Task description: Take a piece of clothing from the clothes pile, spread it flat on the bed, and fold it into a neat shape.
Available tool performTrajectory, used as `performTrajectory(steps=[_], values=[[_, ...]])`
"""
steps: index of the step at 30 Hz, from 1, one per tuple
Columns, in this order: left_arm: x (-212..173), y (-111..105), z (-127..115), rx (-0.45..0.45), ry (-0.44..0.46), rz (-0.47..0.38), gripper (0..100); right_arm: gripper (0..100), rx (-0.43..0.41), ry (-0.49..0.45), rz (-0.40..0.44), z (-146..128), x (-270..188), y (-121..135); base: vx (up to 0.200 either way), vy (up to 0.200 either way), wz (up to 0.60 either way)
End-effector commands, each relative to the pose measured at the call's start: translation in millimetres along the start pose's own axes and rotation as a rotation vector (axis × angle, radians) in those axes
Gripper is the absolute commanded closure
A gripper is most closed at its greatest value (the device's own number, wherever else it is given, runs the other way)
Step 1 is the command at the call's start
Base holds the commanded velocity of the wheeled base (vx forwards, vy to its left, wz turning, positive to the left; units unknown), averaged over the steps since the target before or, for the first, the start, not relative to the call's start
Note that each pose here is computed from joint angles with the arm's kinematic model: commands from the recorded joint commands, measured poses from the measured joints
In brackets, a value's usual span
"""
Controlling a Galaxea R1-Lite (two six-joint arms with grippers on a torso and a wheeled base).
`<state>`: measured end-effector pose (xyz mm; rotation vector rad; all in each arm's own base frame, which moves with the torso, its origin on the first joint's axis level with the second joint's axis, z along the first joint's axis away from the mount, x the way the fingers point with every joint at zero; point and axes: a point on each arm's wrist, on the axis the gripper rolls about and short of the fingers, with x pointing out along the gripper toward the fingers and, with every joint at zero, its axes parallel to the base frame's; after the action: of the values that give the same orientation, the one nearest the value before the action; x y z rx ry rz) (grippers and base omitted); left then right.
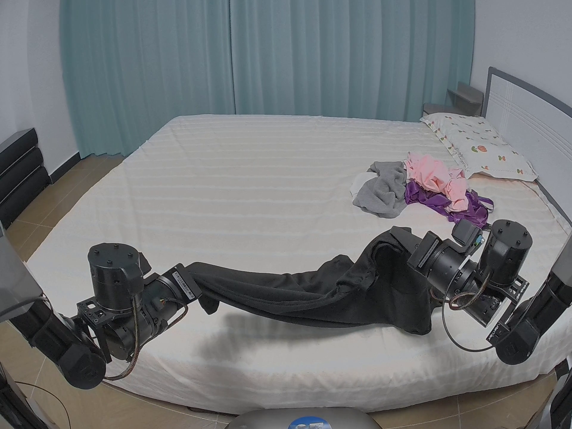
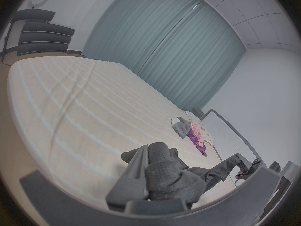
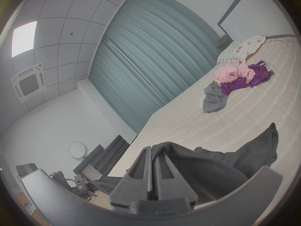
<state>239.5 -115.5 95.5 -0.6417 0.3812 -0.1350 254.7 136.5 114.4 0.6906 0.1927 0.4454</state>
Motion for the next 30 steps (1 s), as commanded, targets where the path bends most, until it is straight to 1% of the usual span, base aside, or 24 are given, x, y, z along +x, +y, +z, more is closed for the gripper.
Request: performTrajectory(steps=[1,9,14,21,24,26,27,30], values=[[-0.1,-0.2,0.2,-0.001,-0.001,-0.001,100,100,-0.001,0.0,0.001,-0.5,0.5,-0.2,0.0,0.2,0.0],[-5.7,-1.1,6.5,-0.007,-0.026,-0.008,100,100,-0.001,0.004,0.006,-1.7,-0.3,1.1,0.0,0.2,0.0],[-14.7,-6.6,14.5,-0.011,-0.055,-0.031,100,100,0.0,-0.023,0.017,5.3,-6.6,6.6,0.0,0.0,0.0],[-21.0,-7.6,9.9,-0.001,-0.048,-0.029,100,100,-0.001,-0.018,-0.002,3.0,-19.7,7.4,0.0,0.0,0.0],[-23.5,-6.7,4.9,0.005,-0.029,-0.026,100,100,-0.001,-0.015,-0.002,4.6,-31.0,8.3,0.0,0.0,0.0],[-24.9,-5.6,3.2,0.009,-0.023,-0.022,100,100,-0.001,-0.013,-0.002,4.9,-35.1,8.4,-0.2,0.0,0.0],[-28.7,-6.5,-0.3,0.016,-0.018,-0.02,100,100,0.0,-0.018,0.004,7.0,-44.4,10.3,-0.2,0.0,0.0],[-36.2,-10.9,-1.9,0.021,-0.037,-0.023,100,100,0.001,-0.038,0.021,13.0,-58.2,14.8,-0.2,0.0,0.0]])
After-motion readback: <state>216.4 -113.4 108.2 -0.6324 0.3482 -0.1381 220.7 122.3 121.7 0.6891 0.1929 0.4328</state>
